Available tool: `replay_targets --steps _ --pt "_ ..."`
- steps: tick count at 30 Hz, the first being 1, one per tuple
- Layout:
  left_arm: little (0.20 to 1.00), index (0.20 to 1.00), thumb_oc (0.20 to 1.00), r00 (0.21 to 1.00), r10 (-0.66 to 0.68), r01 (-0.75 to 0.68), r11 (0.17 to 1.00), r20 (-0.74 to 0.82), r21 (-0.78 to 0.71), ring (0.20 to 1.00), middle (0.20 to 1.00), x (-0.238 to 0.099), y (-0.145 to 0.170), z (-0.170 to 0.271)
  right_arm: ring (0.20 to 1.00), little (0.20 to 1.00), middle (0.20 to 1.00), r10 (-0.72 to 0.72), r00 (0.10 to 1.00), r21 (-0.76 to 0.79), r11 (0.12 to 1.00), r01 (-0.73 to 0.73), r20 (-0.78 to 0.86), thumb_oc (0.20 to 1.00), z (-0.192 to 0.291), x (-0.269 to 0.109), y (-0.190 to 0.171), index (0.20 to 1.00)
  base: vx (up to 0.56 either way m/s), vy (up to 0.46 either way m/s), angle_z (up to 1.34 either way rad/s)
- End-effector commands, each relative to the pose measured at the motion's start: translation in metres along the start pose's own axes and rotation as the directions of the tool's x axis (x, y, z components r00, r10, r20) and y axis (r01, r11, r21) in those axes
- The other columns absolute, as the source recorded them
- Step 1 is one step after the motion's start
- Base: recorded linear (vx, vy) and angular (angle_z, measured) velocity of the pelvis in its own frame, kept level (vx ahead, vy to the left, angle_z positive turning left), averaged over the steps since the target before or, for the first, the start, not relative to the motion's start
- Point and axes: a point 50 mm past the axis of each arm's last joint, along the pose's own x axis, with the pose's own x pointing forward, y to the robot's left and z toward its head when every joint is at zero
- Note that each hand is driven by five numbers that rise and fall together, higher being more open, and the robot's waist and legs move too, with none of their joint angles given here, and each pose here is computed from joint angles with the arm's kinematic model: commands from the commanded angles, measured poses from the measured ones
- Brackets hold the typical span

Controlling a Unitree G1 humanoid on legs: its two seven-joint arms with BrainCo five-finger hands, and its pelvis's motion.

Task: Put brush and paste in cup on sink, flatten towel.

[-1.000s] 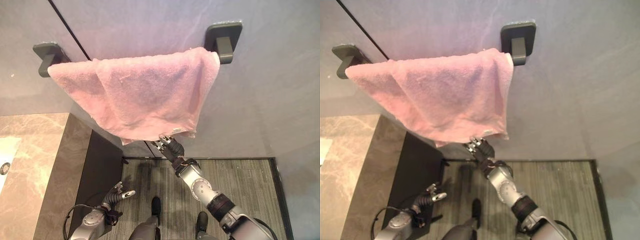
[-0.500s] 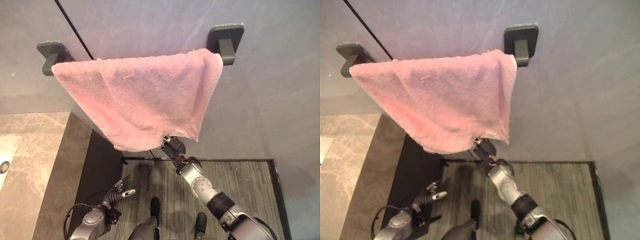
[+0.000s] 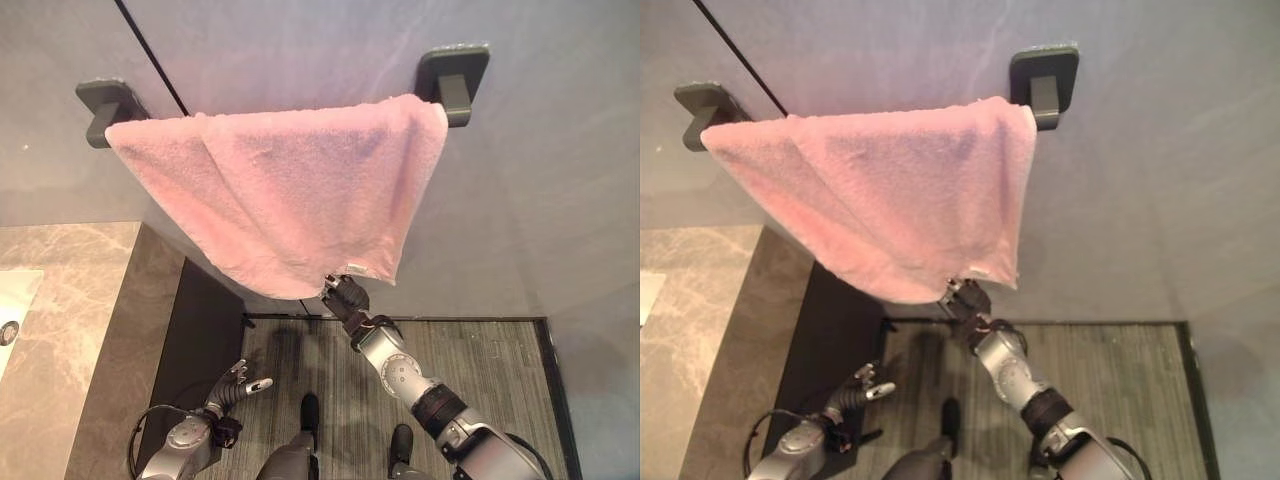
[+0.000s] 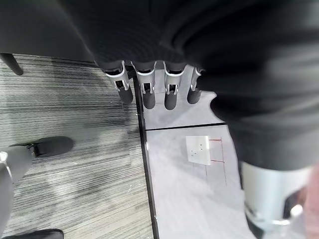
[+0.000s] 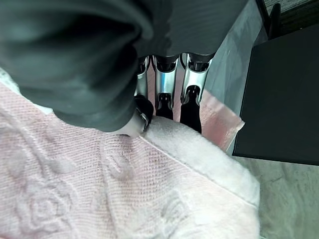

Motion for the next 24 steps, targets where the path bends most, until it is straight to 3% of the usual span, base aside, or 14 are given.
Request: replay_targets --steps 1,24 --pt "1.0 1.0 1.0 0.999 0.035 -0.037 0.995 0.021 0.093 1.0 1.0 -0.001 0.018 0.007 0.2 0.2 0.2 0.062 0.998 -0.002 0.998 -0.062 -0.01 0.2 -0.007 0.014 0.024 0.2 0.0 0.0 0.0" --pt "1.0 1.0 1.0 1.0 0.026 -0.026 0.995 -0.002 0.097 1.0 1.0 0.002 0.015 0.003 0.2 0.2 0.2 -0.068 0.994 -0.048 0.997 0.064 -0.086 0.2 -0.018 0.014 -0.002 0.2 0.0 0.0 0.0"
